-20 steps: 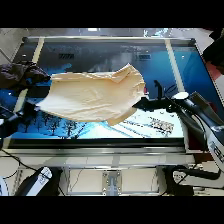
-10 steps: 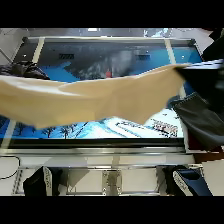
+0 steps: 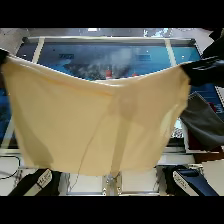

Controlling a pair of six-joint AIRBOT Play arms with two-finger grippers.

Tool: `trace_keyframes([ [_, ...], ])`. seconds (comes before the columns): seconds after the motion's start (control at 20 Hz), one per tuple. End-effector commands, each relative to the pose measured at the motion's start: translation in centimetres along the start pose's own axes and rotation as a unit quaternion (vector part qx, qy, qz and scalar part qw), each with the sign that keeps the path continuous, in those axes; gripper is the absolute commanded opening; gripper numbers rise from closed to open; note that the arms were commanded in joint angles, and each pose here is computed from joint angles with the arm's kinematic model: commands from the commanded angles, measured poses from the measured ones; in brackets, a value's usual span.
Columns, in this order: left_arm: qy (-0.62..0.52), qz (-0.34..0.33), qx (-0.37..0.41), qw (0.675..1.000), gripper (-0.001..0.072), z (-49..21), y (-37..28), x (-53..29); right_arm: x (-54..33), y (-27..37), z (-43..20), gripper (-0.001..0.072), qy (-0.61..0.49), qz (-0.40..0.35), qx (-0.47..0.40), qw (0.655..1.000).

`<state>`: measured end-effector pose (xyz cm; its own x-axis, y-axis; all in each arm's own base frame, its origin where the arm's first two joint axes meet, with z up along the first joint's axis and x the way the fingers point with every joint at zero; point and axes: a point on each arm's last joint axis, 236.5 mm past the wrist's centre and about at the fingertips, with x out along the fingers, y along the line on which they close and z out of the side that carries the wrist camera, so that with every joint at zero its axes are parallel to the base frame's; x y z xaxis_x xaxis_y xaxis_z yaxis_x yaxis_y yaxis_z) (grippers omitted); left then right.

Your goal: Fold the shirts.

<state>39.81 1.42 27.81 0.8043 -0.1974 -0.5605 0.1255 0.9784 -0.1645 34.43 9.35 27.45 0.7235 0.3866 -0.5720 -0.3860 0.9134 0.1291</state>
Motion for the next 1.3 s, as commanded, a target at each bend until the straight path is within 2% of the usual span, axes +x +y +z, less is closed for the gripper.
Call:
trace_keyframes([
  [0.0, 0.153, 0.059, -0.009, 0.986, 0.0006, -7.0, 5.0, 12.7, 11.7, -5.9, -5.7, 0.0016, 0.093, -0.027, 0.045, 0.994],
  [0.2, 0.189, 0.092, -0.039, 0.977, 0.0006, -11.6, 9.4, 21.6, 22.9, -11.3, -6.5, 0.0016, 0.081, -0.05, 0.086, 0.992],
  [0.4, 0.15, 0.105, -0.068, 0.981, 0.0007, -11.0, 10.7, 24.3, 29.6, -13.1, -6.1, 0.0016, 0.085, -0.033, 0.116, 0.989],
  [0.55, 0.176, 0.107, -0.065, 0.976, 0.0007, -12.2, 10.7, 23.9, 30.3, -13.1, -7.1, 0.0016, 0.112, -0.028, 0.119, 0.986],
  [0.7, 0.244, 0.122, -0.051, 0.961, 0.0007, -15.5, 11.3, 22.7, 28.9, -12.5, -12.3, 0.0016, 0.217, -0.023, 0.098, 0.971],
  [0.85, 0.295, 0.117, -0.06, 0.946, 0.0007, -19.9, 11.0, 22.6, 29.0, -11.8, -16.8, 0.0016, 0.27, -0.014, 0.112, 0.956],
  [1.0, 0.339, 0.113, -0.067, 0.932, 0.0007, -24.2, 10.6, 22.6, 29.6, -10.9, -20.3, 0.0016, 0.294, -0.011, 0.12, 0.948],
  [1.25, 0.352, 0.11, -0.071, 0.927, 0.0008, -25.6, 10.5, 22.7, 29.9, -10.2, -22.3, 0.0018, 0.309, -0.009, 0.125, 0.943],
])
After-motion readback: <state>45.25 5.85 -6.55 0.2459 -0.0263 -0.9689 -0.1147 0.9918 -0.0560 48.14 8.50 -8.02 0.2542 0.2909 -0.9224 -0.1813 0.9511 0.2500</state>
